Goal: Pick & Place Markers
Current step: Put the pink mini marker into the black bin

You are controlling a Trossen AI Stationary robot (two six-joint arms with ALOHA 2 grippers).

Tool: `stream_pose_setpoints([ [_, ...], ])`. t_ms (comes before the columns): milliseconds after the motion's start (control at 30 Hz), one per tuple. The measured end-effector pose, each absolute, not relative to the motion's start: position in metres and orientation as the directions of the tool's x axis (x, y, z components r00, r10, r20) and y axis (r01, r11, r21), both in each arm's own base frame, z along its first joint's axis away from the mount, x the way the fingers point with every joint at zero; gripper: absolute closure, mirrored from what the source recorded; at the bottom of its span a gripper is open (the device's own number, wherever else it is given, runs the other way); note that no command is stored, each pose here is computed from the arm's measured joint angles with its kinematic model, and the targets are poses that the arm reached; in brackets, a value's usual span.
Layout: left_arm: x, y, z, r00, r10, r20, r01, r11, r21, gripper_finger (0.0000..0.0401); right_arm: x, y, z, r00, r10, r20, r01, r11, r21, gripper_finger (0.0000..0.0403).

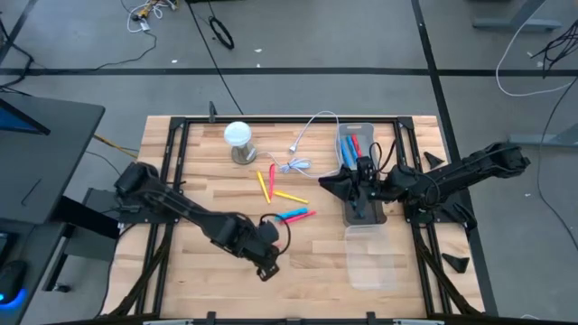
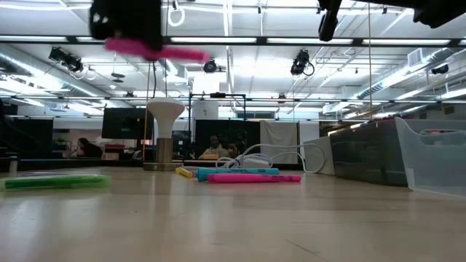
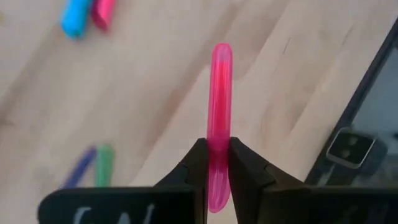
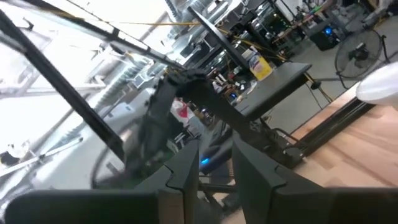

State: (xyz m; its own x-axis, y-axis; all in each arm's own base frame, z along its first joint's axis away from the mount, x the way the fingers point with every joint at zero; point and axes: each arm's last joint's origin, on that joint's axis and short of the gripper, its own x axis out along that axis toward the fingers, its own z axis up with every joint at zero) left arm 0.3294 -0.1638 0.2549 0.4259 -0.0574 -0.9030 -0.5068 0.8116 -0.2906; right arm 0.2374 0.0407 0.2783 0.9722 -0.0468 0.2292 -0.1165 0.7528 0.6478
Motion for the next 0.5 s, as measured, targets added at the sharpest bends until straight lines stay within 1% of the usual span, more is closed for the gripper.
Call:
stream_pose_setpoints([
  [133, 0.334, -0.152, 0.289, 0.504, 0.010, -0.864, -0.502, 0.817, -0.284, 0.0361, 0.237, 0.042, 0.278, 0.973, 0.006, 0.231, -0.147, 0.788, 0.597, 0.0303],
  [233, 0.338, -0.141, 0.306, 0.525, 0.057, -0.849, -0.487, 0.838, -0.245, 0.0361, 0.237, 0.043, 0.278, 0.972, 0.027, 0.232, -0.165, 0.780, 0.604, 0.0303],
  [333, 0.341, -0.131, 0.324, 0.553, 0.091, -0.828, -0.462, 0.861, -0.214, 0.0361, 0.237, 0.043, 0.278, 0.972, 0.027, 0.232, -0.173, 0.749, 0.640, 0.0303],
  [500, 0.346, -0.113, 0.346, 0.577, 0.130, -0.806, -0.402, 0.904, -0.142, 0.0361, 0.238, 0.042, 0.278, 0.973, 0.025, 0.228, -0.188, 0.655, 0.732, 0.0303],
])
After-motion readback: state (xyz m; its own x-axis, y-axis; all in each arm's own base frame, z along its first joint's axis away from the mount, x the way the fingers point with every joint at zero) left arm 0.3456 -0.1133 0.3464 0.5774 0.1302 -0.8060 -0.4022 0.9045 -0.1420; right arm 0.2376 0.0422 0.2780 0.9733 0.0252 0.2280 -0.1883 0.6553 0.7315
